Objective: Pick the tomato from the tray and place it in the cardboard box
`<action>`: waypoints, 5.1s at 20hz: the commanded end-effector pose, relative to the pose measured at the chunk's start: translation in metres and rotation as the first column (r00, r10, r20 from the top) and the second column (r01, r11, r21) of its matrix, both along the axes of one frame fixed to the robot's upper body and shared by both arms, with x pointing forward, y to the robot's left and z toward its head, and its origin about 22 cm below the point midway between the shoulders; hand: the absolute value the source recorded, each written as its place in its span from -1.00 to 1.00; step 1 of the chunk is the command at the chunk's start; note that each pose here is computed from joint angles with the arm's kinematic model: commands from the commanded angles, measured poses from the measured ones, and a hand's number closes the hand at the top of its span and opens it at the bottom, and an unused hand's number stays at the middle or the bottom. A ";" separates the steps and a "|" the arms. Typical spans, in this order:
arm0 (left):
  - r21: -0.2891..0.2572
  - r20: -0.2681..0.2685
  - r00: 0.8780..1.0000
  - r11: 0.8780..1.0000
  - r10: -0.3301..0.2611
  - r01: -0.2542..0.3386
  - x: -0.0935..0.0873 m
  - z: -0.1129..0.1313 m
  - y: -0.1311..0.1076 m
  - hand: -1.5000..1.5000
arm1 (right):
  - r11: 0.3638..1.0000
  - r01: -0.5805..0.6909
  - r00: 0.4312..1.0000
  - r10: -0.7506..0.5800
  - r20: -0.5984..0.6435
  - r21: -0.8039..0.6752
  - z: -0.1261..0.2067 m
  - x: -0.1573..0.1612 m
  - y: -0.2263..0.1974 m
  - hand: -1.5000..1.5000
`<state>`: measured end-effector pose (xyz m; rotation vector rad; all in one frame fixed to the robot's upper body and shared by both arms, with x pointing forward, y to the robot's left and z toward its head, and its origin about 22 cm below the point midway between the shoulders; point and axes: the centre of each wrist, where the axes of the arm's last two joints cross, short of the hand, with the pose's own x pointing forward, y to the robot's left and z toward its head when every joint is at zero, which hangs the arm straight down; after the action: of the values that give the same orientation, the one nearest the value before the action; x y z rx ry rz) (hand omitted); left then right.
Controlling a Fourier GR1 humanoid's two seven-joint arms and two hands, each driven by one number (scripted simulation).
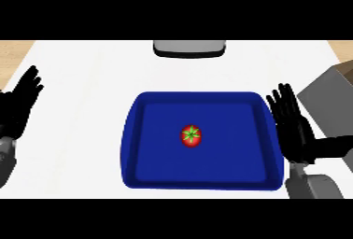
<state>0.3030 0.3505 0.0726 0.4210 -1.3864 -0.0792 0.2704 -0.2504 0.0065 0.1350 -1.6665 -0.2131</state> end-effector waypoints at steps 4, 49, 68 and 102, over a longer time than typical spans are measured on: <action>0.113 0.170 0.949 0.962 -0.264 0.247 0.003 0.020 -0.036 0.00 | 0.926 0.242 0.950 -0.165 0.266 -0.291 0.080 0.008 -0.011 -1.00; 0.143 0.231 0.823 0.855 -0.519 0.499 -0.005 -0.011 -0.083 0.00 | -0.094 -0.444 0.884 -0.207 -0.419 -0.891 0.138 -0.018 0.247 -1.00; 0.167 0.243 0.816 0.851 -0.525 0.498 -0.010 -0.008 -0.080 0.00 | -0.183 -0.472 0.855 -0.331 -0.398 -0.862 0.071 0.004 0.250 -1.00; 0.144 0.255 0.818 0.857 -0.516 0.495 -0.009 -0.013 -0.084 0.00 | -0.262 -0.348 0.934 -0.184 -0.307 -0.900 0.016 0.022 0.227 1.00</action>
<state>0.2904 0.2667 0.0621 0.1004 -1.7573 -0.5317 0.2927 -0.0219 0.0274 -1.0031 -0.8784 1.3227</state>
